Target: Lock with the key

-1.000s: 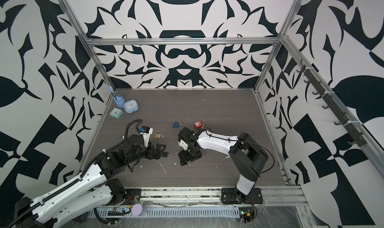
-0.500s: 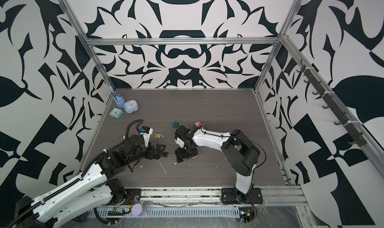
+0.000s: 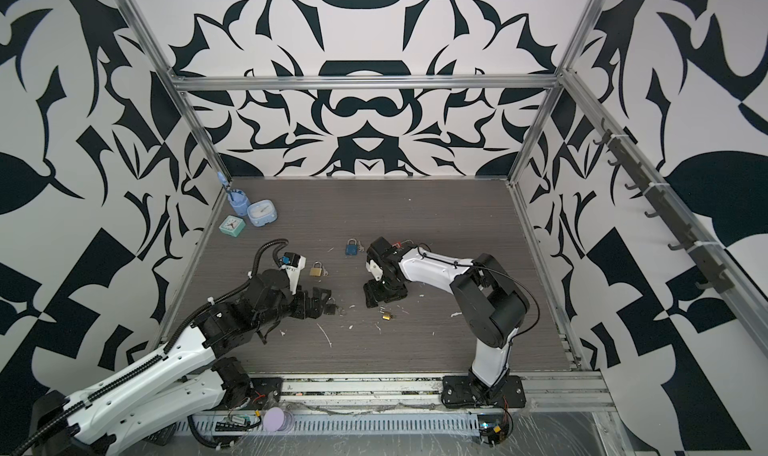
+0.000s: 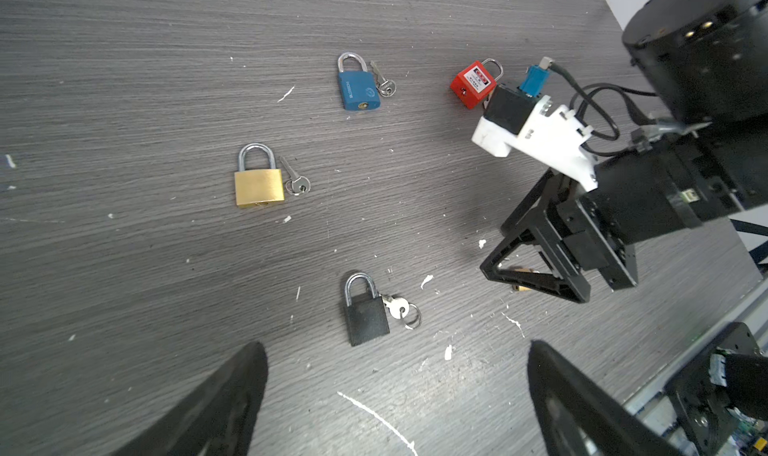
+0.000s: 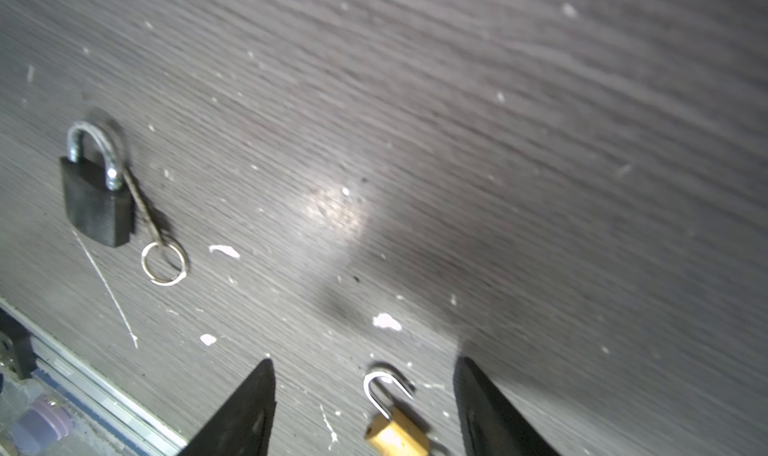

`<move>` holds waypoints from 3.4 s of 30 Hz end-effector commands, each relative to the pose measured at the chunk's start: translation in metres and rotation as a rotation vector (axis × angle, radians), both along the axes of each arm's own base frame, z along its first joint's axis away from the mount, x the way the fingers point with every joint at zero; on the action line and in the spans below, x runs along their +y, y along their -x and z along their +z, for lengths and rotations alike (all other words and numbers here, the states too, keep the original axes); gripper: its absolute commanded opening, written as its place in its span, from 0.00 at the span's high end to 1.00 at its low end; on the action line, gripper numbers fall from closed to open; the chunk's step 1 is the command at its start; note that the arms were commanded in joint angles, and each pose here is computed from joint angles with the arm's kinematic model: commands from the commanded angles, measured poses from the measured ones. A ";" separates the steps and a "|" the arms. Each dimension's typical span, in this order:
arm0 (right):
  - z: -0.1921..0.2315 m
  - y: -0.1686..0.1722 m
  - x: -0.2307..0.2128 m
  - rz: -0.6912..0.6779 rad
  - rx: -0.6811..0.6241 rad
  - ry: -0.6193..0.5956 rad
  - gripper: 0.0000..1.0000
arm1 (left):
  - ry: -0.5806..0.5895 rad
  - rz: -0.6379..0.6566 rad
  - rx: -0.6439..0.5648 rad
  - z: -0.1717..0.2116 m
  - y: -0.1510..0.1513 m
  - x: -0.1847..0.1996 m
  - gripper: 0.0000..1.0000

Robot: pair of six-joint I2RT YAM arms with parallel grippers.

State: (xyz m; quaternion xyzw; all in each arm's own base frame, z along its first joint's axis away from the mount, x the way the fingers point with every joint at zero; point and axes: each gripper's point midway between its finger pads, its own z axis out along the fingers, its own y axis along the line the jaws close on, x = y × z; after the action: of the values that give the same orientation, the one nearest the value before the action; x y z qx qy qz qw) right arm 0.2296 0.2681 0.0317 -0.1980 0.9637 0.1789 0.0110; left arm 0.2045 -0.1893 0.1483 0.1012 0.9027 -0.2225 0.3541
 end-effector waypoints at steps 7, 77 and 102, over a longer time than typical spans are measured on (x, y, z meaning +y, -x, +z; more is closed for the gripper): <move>0.008 0.025 -0.012 0.005 0.015 -0.024 0.30 | 0.021 0.023 0.035 0.009 -0.002 -0.004 0.01; 0.074 -0.001 -0.231 -0.795 -0.408 0.345 0.01 | -0.556 -0.302 0.304 -0.111 0.027 -0.152 0.33; 0.077 -0.011 -0.231 -0.811 -0.443 0.297 0.01 | -0.606 -0.279 0.419 -0.130 0.034 -0.150 0.60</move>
State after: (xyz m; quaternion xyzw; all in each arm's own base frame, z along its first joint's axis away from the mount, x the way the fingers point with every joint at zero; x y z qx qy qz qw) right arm 0.2375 0.0391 0.1046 0.1609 0.9562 -0.0269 0.2429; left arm 0.1741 -0.3421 0.0202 0.2847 0.9530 -0.0162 0.1025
